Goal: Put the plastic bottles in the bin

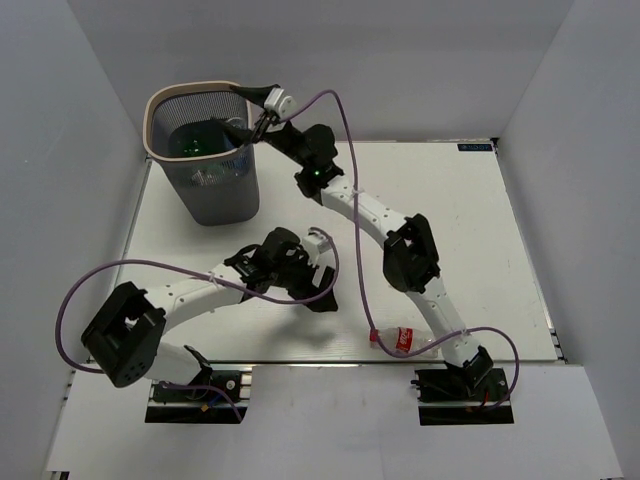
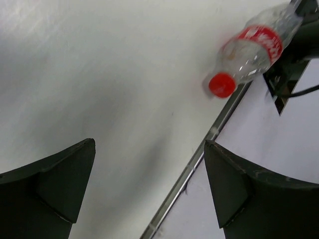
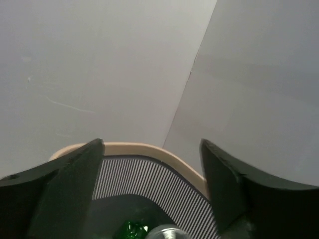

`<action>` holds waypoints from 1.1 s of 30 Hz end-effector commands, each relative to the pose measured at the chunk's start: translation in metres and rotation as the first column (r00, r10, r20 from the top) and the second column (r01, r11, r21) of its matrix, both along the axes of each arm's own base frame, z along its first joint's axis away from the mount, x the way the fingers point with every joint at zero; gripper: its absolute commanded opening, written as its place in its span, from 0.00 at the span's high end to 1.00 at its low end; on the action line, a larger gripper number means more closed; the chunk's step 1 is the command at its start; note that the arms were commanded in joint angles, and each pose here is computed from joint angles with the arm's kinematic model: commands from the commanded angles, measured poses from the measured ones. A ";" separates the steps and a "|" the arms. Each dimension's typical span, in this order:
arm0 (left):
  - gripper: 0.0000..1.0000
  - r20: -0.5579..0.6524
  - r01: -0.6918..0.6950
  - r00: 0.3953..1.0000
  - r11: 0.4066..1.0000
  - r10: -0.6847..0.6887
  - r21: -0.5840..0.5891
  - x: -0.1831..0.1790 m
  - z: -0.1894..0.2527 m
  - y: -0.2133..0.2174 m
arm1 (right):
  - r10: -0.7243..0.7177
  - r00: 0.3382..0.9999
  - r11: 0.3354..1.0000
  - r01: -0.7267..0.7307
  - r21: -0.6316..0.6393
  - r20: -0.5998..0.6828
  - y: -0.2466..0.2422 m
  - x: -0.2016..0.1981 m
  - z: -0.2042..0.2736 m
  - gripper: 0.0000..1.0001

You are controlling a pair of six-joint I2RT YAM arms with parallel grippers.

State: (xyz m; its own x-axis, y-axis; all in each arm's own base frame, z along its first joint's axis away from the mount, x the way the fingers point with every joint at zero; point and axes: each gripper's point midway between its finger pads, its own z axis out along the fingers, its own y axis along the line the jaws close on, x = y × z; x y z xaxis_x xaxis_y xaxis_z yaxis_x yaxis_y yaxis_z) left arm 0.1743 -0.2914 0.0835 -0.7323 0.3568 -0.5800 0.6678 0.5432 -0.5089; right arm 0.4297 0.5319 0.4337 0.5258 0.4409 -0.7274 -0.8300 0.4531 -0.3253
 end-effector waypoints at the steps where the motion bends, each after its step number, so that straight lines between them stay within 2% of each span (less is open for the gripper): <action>1: 0.01 0.120 0.013 0.993 0.997 -0.005 -0.071 0.024 0.030 -0.026 | -0.081 0.983 0.985 0.054 0.163 0.163 -0.068 -0.043 0.131 0.21; 2: 0.01 0.139 -0.001 0.990 0.997 0.011 -0.073 0.032 0.033 -0.029 | -0.156 0.977 0.962 0.117 0.247 0.144 -0.106 -0.049 0.177 0.35; 3: 0.01 0.164 -0.012 0.986 0.996 0.026 -0.084 0.041 0.043 -0.035 | -0.176 0.981 0.966 0.155 0.205 0.086 -0.110 -0.038 0.175 0.56; 4: 0.01 0.170 -0.030 0.984 0.996 0.045 -0.086 0.050 0.042 -0.040 | -0.243 0.970 0.963 0.237 0.125 0.032 -0.124 -0.008 0.157 1.00; 5: 0.01 0.189 -0.040 0.980 0.996 0.055 -0.085 0.056 0.044 -0.045 | -0.327 0.943 0.941 0.331 0.074 -0.061 -0.139 0.015 0.145 1.00; 6: 0.01 0.207 -0.062 0.975 0.993 0.083 -0.105 0.066 0.055 -0.052 | -0.397 0.915 0.914 0.401 0.060 -0.069 -0.172 0.013 0.160 1.00; 7: 0.01 0.206 -0.080 0.973 0.991 0.101 -0.110 0.072 0.055 -0.056 | -0.466 0.880 0.883 0.469 0.018 -0.095 -0.200 0.034 0.153 1.00; 8: 0.01 0.190 -0.090 0.976 0.990 0.109 -0.109 0.074 0.051 -0.064 | -0.538 0.824 0.843 0.531 -0.086 -0.180 -0.224 0.047 0.135 1.00; 9: 0.01 0.197 -0.094 0.973 0.987 0.119 -0.133 0.081 0.058 -0.071 | -0.570 0.789 0.821 0.557 -0.123 -0.230 -0.244 0.052 0.128 0.84; 10: 0.01 0.209 -0.087 0.970 0.982 0.122 -0.167 0.082 0.063 -0.080 | -0.645 0.717 0.762 0.631 -0.146 -0.265 -0.288 0.068 0.127 0.68; 11: 0.01 0.195 -0.092 0.972 0.975 0.133 -0.202 0.086 0.070 -0.088 | -0.728 0.587 0.685 0.635 -0.357 -0.352 -0.325 0.089 0.069 0.59; 12: 0.01 0.189 -0.086 0.974 0.973 0.127 -0.214 0.088 0.069 -0.101 | -0.765 0.501 0.642 0.642 -0.419 -0.403 -0.363 0.101 0.045 0.54; 13: 0.01 0.187 -0.090 0.973 0.970 0.134 -0.227 0.094 0.070 -0.107 | -0.803 0.407 0.593 0.621 -0.512 -0.436 -0.403 0.097 0.019 0.61; 14: 0.01 0.179 -0.098 0.974 0.969 0.140 -0.227 0.096 0.069 -0.117 | -0.801 0.374 0.599 0.530 -0.601 -0.468 -0.412 0.087 -0.014 0.77; 15: 0.01 0.195 -0.076 0.973 0.965 0.127 -0.249 0.099 0.083 -0.134 | -0.828 0.266 0.560 0.423 -0.713 -0.493 -0.434 0.080 -0.081 1.00; 16: 0.01 0.181 -0.084 0.975 0.973 0.125 -0.216 0.104 0.066 -0.145 | -0.841 0.211 0.541 0.384 -0.749 -0.499 -0.455 0.060 -0.105 1.00; 17: 0.01 0.217 -0.100 0.965 0.971 0.148 -0.217 0.116 0.078 -0.157 | -0.838 0.181 0.544 0.347 -0.764 -0.515 -0.479 0.048 -0.121 1.00; 18: 0.01 0.225 -0.081 0.965 0.972 0.132 -0.222 0.112 0.080 -0.172 | -0.840 0.140 0.542 0.273 -0.795 -0.525 -0.486 0.034 -0.164 1.00; 19: 0.01 0.235 -0.115 0.960 0.979 0.154 -0.171 0.120 0.060 -0.179 | -0.835 0.165 0.550 0.264 -0.792 -0.525 -0.488 0.002 -0.168 1.00; 20: 0.01 0.249 -0.129 0.954 0.978 0.168 -0.165 0.126 0.072 -0.190 | -0.845 0.154 0.534 0.299 -0.791 -0.512 -0.506 -0.003 -0.169 1.00; 21: 0.01 0.253 -0.139 0.952 0.981 0.170 -0.135 0.124 0.067 -0.197 | -0.848 0.154 0.529 0.284 -0.800 -0.506 -0.507 -0.023 -0.181 1.00; 22: 0.01 0.268 -0.230 0.932 0.969 0.245 -0.089 0.136 0.060 -0.193 | -0.842 0.186 0.539 0.295 -0.789 -0.506 -0.506 -0.035 -0.173 1.00; 23: 0.01 0.260 -0.252 0.933 0.967 0.250 -0.027 0.142 0.045 -0.194 | -0.843 0.160 0.538 0.282 -0.795 -0.513 -0.511 -0.050 -0.189 1.00; 26: 0.01 0.274 -0.339 0.910 0.939 0.313 0.055 0.149 0.031 -0.194 | -0.839 0.141 0.543 0.299 -0.785 -0.526 -0.519 -0.068 -0.191 1.00; 31: 0.01 0.300 -0.364 0.899 0.925 0.319 0.106 0.156 0.013 -0.208 | -0.813 0.134 0.577 0.313 -0.754 -0.566 -0.525 -0.081 -0.189 1.00; 33: 0.01 0.315 -0.384 0.894 0.906 0.318 0.175 0.156 -0.001 -0.204 | -0.798 0.117 0.593 0.324 -0.737 -0.591 -0.528 -0.081 -0.187 1.00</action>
State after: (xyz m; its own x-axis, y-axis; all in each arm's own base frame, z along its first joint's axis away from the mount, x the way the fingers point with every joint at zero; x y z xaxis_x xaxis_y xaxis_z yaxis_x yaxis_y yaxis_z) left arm 0.3226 -0.5088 0.0803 -0.6538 0.2368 -0.7187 0.5667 0.7826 -0.2577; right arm 0.3443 0.0022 0.2444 -0.4903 -0.1184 -0.8635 -0.2435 0.9699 0.0052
